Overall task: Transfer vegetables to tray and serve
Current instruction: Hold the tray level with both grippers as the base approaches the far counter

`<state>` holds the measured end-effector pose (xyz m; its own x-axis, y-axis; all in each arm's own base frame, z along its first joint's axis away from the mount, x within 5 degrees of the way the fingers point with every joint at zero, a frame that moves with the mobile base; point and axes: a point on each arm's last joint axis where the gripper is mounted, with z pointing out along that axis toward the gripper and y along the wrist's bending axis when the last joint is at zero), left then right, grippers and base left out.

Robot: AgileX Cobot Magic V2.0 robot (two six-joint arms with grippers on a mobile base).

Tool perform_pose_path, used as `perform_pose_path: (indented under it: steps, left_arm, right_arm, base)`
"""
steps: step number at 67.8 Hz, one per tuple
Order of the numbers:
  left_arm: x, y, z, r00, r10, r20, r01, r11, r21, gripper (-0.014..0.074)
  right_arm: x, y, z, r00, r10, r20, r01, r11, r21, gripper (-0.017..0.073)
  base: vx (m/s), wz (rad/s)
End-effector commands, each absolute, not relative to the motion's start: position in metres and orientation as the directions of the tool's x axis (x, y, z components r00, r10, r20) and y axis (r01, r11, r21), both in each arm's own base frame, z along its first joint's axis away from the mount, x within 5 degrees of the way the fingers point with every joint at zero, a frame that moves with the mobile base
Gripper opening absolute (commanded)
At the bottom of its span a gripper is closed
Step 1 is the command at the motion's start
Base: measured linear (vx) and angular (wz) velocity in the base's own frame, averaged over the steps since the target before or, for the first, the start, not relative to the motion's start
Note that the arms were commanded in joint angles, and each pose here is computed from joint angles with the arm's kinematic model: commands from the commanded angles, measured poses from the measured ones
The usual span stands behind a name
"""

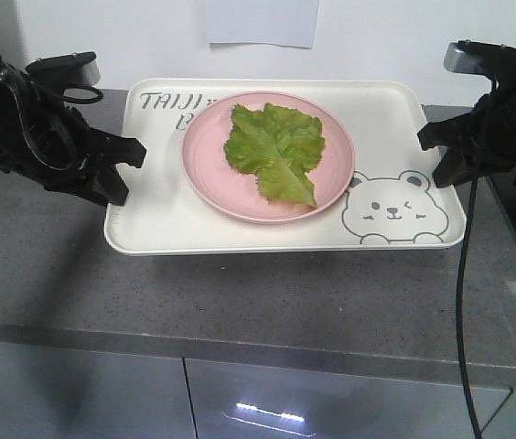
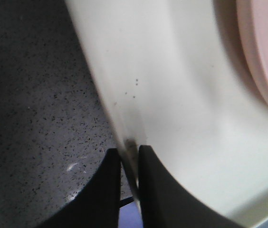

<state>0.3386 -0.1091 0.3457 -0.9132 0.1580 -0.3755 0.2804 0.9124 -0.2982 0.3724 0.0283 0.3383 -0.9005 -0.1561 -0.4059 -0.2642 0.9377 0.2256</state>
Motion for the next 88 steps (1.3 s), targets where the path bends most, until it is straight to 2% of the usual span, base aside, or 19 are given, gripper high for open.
perform_pose_path:
  steps: [1, 88]
  left_arm:
    - [0.3239, -0.1344, 0.3833, -0.86, 0.117, -0.497, 0.373, 0.809, -0.455, -0.0006]
    - [0.3239, -0.1344, 0.3833, -0.86, 0.117, -0.497, 0.373, 0.809, -0.455, -0.0006]
  right_arm:
    - [0.3588, 0.054, 0.3762, -0.842, -0.124, -0.525, -0.354, 0.862, 0.364, -0.0006]
    - [0.3588, 0.054, 0.3762, -0.842, -0.124, -0.525, -0.354, 0.862, 0.364, -0.0006]
  base:
    - [0.03, -0.06]
    - [0.02, -0.01]
